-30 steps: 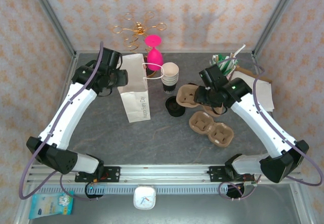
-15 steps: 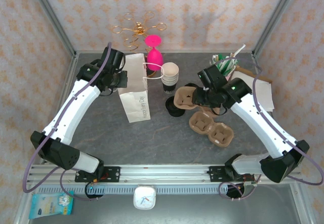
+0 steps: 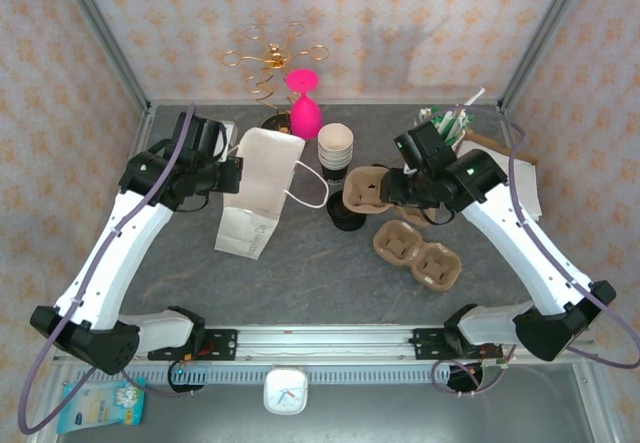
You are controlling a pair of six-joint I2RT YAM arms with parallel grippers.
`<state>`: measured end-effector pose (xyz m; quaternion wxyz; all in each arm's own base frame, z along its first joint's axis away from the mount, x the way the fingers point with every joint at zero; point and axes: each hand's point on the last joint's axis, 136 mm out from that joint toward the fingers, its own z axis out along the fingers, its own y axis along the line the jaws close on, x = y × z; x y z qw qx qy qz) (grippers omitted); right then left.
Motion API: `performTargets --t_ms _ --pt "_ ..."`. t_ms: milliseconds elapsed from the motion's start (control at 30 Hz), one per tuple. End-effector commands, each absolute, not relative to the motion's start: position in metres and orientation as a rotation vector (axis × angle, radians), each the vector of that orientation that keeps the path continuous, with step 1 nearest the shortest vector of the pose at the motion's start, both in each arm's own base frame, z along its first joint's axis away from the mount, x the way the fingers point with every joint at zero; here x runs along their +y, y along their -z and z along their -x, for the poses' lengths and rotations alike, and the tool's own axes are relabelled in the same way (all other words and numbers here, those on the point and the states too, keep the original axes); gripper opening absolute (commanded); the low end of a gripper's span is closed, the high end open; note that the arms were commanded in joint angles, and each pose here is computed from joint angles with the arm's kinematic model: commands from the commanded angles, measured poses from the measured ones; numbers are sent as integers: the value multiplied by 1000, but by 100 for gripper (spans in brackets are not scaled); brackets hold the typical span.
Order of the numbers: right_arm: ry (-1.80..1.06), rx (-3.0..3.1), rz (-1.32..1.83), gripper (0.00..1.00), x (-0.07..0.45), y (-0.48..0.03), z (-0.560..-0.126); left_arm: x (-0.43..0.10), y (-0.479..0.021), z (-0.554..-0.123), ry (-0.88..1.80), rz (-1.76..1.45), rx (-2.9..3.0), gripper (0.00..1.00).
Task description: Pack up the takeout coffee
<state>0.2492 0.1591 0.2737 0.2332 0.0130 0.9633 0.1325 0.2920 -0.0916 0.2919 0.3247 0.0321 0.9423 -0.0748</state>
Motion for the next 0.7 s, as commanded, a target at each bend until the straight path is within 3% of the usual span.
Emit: performTargets --t_ms 0,367,667 --pt "-400 2631 13 40 162 -290 -244 -107 -291 -274 316 -140 2481 0" --pt "-533 2545 83 40 182 -337 -253 -141 -314 -253 476 -191 2417 0" --pt "-600 2499 134 40 196 -361 -258 -143 -278 -259 387 -330 2504 0"
